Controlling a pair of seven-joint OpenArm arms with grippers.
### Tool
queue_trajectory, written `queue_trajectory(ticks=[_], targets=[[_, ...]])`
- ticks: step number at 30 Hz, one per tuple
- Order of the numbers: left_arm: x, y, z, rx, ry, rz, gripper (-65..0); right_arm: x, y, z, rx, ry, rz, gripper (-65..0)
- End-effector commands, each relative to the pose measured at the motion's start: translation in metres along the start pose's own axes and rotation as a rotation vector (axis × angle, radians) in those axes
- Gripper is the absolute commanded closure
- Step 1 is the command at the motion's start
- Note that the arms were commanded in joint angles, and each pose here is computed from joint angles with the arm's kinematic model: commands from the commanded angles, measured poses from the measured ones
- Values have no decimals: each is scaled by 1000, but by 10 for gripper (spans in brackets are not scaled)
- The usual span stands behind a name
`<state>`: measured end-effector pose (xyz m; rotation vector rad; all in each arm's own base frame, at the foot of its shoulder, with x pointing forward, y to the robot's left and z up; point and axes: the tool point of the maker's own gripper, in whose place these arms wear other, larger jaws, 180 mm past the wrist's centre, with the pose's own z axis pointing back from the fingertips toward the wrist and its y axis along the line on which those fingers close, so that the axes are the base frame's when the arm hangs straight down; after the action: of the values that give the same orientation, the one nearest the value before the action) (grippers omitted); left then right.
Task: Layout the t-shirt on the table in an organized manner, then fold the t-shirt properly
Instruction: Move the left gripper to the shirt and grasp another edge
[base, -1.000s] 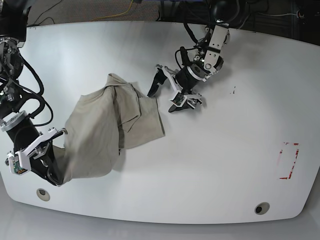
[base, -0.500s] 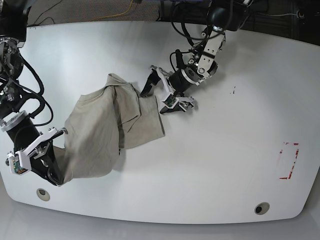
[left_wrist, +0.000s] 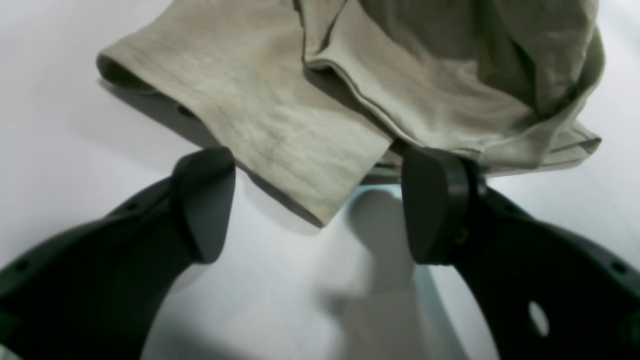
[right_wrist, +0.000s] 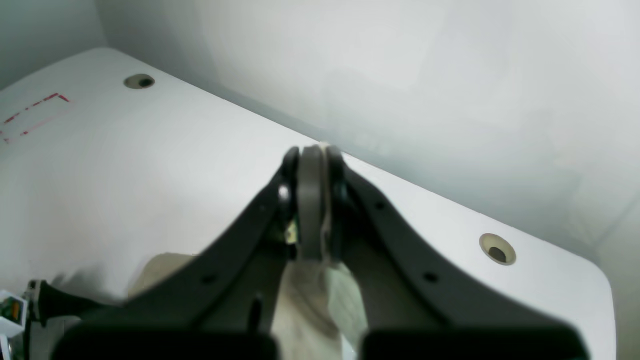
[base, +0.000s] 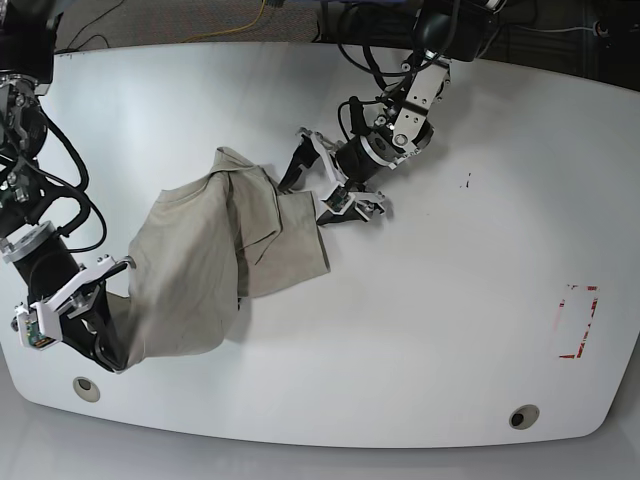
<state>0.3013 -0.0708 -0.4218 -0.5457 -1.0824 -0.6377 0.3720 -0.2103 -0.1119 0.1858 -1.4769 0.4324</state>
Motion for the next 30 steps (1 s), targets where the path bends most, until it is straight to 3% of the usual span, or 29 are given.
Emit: queue_trajectory(ticks=[1,17,30], targets=[[6,-1,-2,-7,-8,-1,-401,19,-4,2,-10,-65,13,0],[6,-1,-2,-9,-8,-2,-43,19,-3,2,-9,-62,12,0],[8,1,-2,-2,-16,-1,0,18,-4,2,-10,-61,11,0]])
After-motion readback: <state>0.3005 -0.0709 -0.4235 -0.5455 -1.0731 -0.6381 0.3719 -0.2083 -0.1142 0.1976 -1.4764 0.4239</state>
